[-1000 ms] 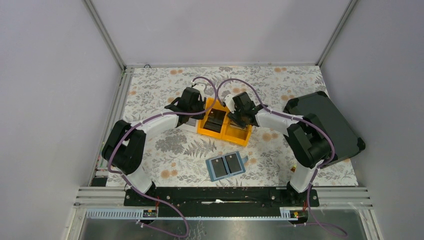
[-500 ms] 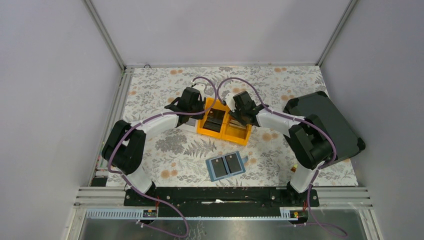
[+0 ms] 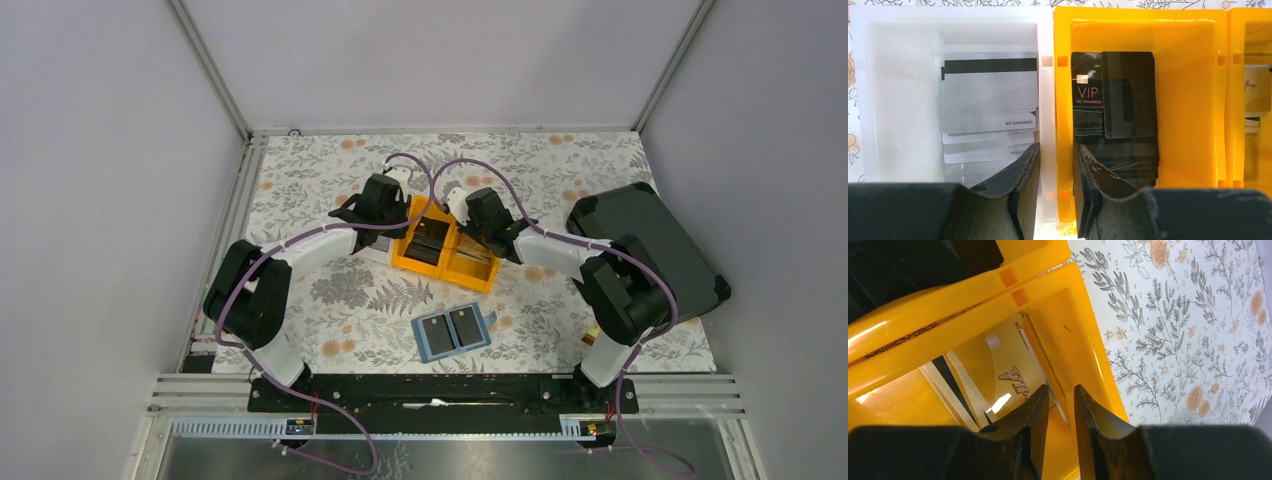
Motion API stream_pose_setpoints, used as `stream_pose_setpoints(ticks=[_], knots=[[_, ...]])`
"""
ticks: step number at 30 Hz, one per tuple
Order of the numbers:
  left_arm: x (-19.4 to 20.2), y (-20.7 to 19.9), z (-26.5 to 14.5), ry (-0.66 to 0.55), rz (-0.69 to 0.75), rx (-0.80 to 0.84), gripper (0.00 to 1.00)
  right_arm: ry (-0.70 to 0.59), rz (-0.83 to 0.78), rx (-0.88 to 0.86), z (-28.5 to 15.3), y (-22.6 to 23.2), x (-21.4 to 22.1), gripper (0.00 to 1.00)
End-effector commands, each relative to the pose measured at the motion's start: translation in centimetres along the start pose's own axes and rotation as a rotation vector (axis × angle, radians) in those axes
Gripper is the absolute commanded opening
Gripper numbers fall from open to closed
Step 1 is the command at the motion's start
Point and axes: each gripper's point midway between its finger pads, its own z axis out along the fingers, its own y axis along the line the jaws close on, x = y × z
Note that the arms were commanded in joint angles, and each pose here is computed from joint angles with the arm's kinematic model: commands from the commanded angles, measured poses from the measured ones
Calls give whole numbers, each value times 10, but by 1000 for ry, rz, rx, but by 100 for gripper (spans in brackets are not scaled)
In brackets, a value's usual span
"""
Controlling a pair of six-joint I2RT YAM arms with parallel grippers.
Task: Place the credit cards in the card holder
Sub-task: Pick up the credit card from the storage box.
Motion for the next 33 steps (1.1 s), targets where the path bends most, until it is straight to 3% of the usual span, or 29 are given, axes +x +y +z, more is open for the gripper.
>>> stream_pose_setpoints(ticks=[1, 4, 12, 22, 27, 33], knots=[[-21, 4, -5, -49, 24, -16, 21, -34, -3, 9, 3, -2, -15, 30], [-20, 4, -5, -48, 22, -19, 21, -33, -1, -2, 4, 1, -15, 26], [-23, 5, -9, -62, 6, -23, 23, -26, 16, -4, 6, 1, -17, 0], [-60, -9, -56, -221, -70, 50, 66, -121, 197, 4, -53, -15, -38, 0], [-81, -23, -90, -314, -116, 138, 73, -170, 313, -32, -69, -4, -33, 0], [-83, -67, -124, -386, -242, 428, 75, -367, 519, -54, -98, -1, -46, 0]])
